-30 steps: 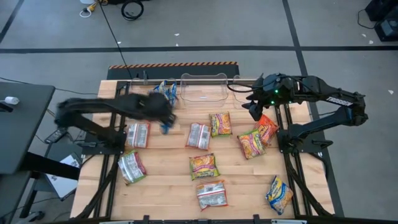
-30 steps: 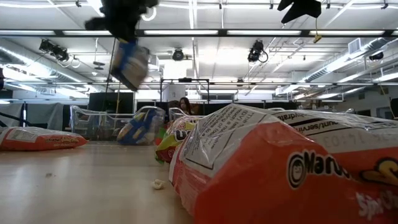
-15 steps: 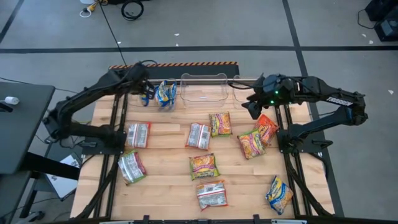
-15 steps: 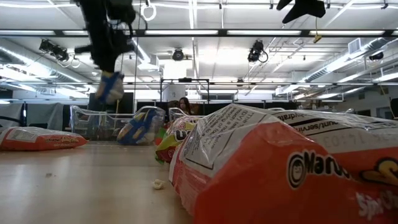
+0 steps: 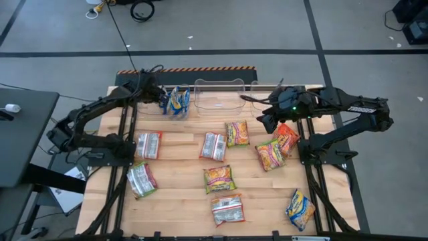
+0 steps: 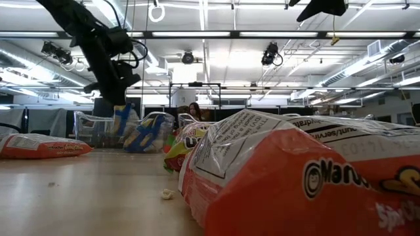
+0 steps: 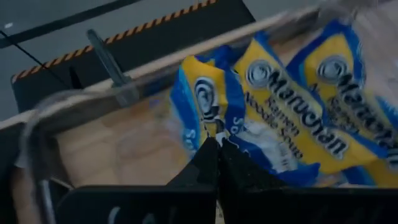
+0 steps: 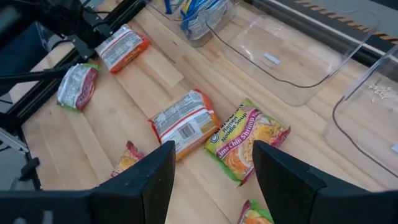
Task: Sort Maruchan noodles
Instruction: Put the blue noodle pack into the left transparent bin
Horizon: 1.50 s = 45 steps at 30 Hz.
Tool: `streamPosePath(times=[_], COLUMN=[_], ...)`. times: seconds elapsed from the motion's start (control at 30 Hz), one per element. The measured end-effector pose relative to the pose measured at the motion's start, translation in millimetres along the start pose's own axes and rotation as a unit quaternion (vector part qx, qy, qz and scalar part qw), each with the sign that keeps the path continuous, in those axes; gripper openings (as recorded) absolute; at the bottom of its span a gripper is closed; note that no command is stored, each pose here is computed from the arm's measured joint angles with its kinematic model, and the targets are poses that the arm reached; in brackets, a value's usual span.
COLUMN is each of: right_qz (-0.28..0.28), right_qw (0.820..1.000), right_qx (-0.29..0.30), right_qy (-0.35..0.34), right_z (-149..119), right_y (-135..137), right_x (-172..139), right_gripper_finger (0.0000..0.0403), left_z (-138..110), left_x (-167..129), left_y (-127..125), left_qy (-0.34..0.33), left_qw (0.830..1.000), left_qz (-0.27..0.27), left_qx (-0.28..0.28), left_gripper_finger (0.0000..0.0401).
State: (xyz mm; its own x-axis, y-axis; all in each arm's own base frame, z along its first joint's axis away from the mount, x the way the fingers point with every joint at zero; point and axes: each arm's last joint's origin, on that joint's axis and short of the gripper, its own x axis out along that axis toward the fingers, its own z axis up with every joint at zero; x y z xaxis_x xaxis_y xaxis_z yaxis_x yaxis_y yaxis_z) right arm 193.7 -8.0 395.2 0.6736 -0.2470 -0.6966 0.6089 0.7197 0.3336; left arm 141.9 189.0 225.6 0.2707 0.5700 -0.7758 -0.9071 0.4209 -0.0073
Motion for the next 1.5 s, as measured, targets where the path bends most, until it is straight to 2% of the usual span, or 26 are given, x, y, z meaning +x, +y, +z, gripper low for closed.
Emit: streamPosePath(times=[0.2, 0.43, 0.73, 0.93, 1.1, 1.2, 1.37, 1.5], right_qz=[-0.01, -0.018, -0.035, -0.053, -0.078, -0.077, -0.079, -0.07], right_qw=[1.0, 0.999, 0.997, 0.994, 0.988, 0.982, 0.964, 0.934], right_qx=[-0.003, -0.017, -0.053, -0.073, -0.106, -0.133, -0.163, -0.184], right_qy=[0.012, 0.021, 0.044, 0.054, 0.085, 0.112, 0.197, 0.297], right_z=[1.8, 3.4, 1.4, -1.1, -14.1, -29.1, -69.4, -111.3], right_y=[6.9, 14.5, 17.8, 16.9, 24.5, 36.4, 61.5, 84.1], right_x=[16.4, 34.6, 49.1, 51.9, 58.9, 61.3, 67.2, 71.8], right_gripper_finger=[0.022, 0.022, 0.022, 0.022, 0.022, 0.022, 0.022, 0.022], left_z=[-15.6, -16.3, -13.6, 9.8, 28.4, 33.7, 21.7, 2.2], left_x=[21.0, 30.2, 25.2, -0.3, -33.0, -60.3, -107.2, -140.5], left_y=[-2.9, -11.0, -12.3, -19.3, -35.0, -47.7, -73.8, -95.8], left_qy=[0.037, 0.039, 0.063, 0.084, 0.062, 0.026, -0.031, -0.048], left_qw=[0.999, 0.999, 0.998, 0.995, 0.992, 0.987, 0.963, 0.934], left_qz=[-0.006, -0.014, -0.024, -0.044, -0.106, -0.153, -0.255, -0.331], left_qx=[0.013, 0.011, 0.005, 0.015, 0.03, 0.037, 0.077, 0.128], left_gripper_finger=[0.0003, 0.0013, 0.01, 0.0152, 0.0164, 0.0164, 0.0164, 0.0164])
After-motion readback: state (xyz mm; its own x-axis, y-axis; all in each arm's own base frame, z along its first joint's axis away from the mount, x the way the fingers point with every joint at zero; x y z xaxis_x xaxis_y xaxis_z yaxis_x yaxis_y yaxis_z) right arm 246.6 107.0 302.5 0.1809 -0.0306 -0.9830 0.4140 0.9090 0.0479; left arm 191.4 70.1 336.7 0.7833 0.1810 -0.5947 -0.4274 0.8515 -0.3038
